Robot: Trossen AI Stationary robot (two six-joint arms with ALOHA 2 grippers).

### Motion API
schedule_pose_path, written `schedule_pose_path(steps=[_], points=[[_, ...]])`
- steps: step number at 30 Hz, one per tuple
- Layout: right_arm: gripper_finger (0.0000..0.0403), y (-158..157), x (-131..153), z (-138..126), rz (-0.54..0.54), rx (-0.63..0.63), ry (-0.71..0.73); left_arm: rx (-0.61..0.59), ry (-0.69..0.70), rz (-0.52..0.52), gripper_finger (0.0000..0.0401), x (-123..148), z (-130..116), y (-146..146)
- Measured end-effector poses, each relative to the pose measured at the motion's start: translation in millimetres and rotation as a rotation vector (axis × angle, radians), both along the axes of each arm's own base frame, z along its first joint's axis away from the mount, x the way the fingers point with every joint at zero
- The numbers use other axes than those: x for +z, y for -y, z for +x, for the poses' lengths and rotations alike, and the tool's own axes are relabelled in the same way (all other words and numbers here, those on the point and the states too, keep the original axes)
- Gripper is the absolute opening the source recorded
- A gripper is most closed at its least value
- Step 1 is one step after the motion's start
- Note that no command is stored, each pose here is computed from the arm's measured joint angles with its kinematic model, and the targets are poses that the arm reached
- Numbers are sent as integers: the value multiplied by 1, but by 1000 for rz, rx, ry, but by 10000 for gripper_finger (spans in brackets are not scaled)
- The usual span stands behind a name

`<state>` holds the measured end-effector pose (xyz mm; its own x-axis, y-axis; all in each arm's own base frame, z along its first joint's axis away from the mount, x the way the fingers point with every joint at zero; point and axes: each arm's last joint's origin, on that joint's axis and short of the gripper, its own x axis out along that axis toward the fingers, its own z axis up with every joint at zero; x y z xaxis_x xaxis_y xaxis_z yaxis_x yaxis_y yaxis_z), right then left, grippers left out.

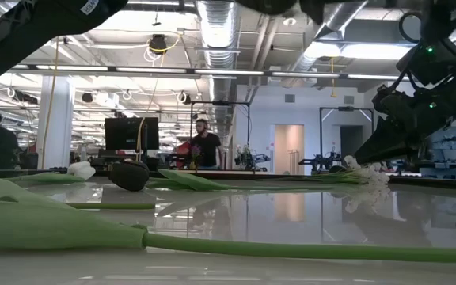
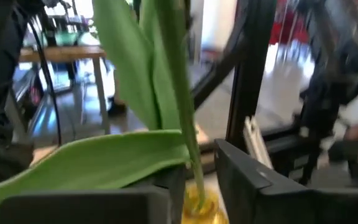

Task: Sort flowers into vase by color
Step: Put the top black flower into the yellow vase, then put the black flower into the yellow vase

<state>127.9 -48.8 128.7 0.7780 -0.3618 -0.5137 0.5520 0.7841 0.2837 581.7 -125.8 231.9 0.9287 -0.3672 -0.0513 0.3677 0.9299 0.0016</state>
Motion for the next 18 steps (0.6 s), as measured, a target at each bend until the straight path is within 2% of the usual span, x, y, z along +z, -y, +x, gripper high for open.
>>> schedule_pose_path(steps=[4, 8, 18], points=[[159, 0, 0, 0, 1, 0, -1, -2, -79, 84, 116, 2, -5, -2], [159, 0, 0, 0, 1, 0, -1, -3, -145, 141, 136, 15, -12, -9], [159, -1, 0, 0, 12, 17, 0, -52, -362, 337, 146, 25, -34, -20]])
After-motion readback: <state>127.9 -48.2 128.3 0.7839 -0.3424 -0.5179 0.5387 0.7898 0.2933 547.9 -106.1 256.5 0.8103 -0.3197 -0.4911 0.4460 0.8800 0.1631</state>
